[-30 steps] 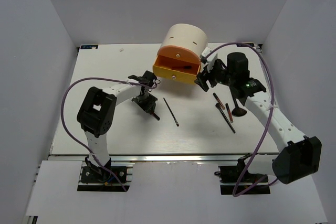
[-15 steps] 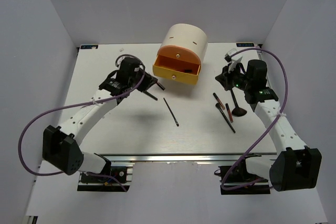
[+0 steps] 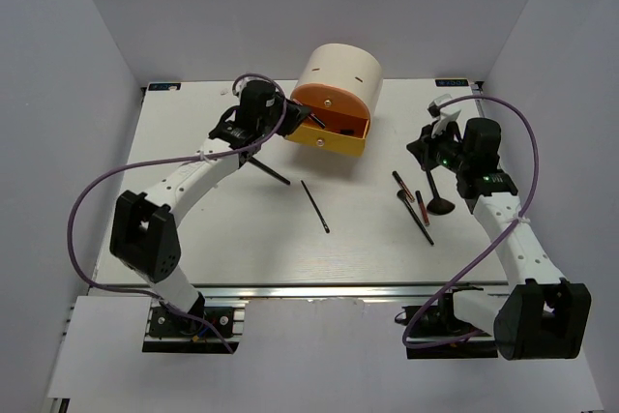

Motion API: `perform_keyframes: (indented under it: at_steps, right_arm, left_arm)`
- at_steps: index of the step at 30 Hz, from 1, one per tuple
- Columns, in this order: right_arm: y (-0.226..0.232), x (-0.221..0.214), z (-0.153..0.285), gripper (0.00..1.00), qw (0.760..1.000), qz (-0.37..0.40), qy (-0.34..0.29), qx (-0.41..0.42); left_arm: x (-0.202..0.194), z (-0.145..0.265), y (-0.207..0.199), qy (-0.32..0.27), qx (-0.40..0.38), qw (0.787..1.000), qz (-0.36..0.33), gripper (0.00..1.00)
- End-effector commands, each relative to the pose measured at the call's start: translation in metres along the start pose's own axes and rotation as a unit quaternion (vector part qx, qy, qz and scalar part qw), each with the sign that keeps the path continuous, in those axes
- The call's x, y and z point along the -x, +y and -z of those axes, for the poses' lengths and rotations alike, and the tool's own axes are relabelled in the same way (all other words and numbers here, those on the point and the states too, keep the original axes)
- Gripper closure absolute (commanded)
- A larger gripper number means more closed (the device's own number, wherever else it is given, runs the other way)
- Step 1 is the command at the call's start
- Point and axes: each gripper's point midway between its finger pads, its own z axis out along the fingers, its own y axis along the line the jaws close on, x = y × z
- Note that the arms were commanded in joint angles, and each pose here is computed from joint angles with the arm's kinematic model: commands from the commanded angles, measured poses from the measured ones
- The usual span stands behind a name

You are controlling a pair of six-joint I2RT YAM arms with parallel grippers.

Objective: Organize the makeup

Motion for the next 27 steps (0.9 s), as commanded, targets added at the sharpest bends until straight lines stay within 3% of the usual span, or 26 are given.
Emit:
perform_keyframes:
  at_steps: [1, 4, 5, 15, 18, 20, 24, 25, 27]
  right_arm:
    - [-0.01, 0.018, 0.01, 1.0, 0.999, 0.009, -0.035, -0.027]
    - [-0.015, 0.014, 0.012, 1.0, 0.999, 0.003, -0.031, -0.037]
    - [-0.016, 0.013, 0.013, 1.0, 0.999, 0.0, -0.03, -0.039]
    - [-0.021, -0.009, 0.014, 0.97, 0.999, -0.009, -0.004, -0.051]
    - [-0.023, -0.021, 0.013, 0.94, 0.998, -0.014, 0.014, -0.057]
    - [-0.026, -0.031, 0.011, 0.92, 0.998, -0.017, 0.028, -0.062]
    - [-0.041, -0.056, 0.004, 0.74, 0.993, -0.019, 0.082, -0.083]
    - [-0.041, -0.074, 0.0, 0.72, 0.99, -0.029, 0.115, -0.076]
    - [-0.045, -0.085, -0.004, 0.7, 0.987, -0.03, 0.142, -0.074]
  left_arm:
    - [0.01, -0.006, -0.027, -0.02, -0.036, 0.998, 0.045, 0.96]
    - [0.007, -0.019, -0.023, -0.019, -0.03, 0.997, 0.073, 0.92]
    - [0.007, -0.024, -0.02, -0.018, -0.027, 0.996, 0.078, 0.84]
    - [0.002, -0.049, -0.021, -0.006, -0.026, 0.996, 0.089, 0.44]
    - [0.002, -0.049, -0.02, -0.008, -0.024, 0.996, 0.091, 0.4]
    - [0.002, -0.047, -0.021, -0.006, -0.027, 0.995, 0.091, 0.4]
    - [0.009, -0.031, -0.043, -0.015, -0.067, 0.995, 0.067, 0.46]
    - [0.011, -0.026, -0.047, -0.017, -0.075, 0.995, 0.057, 0.58]
    - [0.019, -0.005, -0.062, -0.03, -0.109, 0.994, 0.012, 0.7]
